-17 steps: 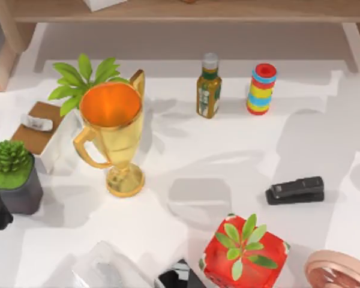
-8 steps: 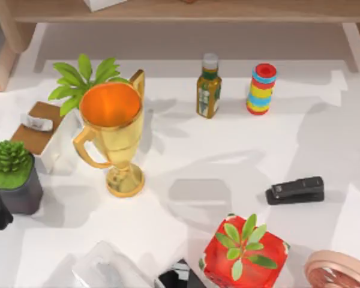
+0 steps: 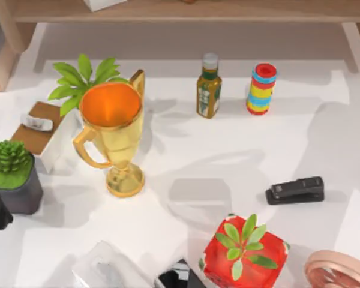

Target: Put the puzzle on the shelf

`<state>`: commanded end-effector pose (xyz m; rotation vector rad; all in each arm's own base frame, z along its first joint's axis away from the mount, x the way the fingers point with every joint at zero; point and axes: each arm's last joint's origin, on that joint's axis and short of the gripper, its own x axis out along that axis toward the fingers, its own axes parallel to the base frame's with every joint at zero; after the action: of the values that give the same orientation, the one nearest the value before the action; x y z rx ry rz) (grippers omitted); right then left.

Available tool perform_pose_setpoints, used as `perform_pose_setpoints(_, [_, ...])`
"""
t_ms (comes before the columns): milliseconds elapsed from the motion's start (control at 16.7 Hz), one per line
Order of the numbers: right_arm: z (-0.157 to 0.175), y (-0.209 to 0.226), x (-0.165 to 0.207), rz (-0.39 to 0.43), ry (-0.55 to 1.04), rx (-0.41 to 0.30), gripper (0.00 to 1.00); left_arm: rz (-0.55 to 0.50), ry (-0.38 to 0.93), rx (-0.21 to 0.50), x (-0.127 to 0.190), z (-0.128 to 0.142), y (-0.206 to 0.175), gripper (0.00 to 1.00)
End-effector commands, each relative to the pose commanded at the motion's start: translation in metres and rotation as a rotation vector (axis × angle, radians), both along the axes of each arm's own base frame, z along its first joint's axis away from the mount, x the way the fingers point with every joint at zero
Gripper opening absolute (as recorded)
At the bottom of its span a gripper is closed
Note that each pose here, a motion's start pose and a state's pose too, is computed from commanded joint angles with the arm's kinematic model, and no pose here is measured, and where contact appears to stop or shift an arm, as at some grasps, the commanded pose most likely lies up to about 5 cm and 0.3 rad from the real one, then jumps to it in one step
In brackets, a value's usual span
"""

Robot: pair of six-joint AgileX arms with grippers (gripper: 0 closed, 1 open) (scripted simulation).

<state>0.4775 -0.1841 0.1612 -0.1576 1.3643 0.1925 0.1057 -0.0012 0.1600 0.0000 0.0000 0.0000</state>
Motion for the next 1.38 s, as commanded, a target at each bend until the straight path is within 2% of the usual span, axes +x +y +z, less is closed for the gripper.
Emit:
perform_pose_setpoints(600, [0.0000,0.0000,0.0000,0.000,0.000,0.000,0.02,0.000,0.000,0.000,0.0000,0.0000,0.0000,1.00])
perform_pose_setpoints(1200, [0.0004,-0.0017,-0.0008,-0.003,-0.001,0.001,0.00,0.000,0.000,0.000,0.0000,0.0000,0.0000,1.00])
perform_pose_setpoints(1380, [-0.0078,-0.0002,-0.0031,0.053,0.018,0.025,0.00,0.000,0.000,0.000,0.0000,0.0000,0.0000,1.00])
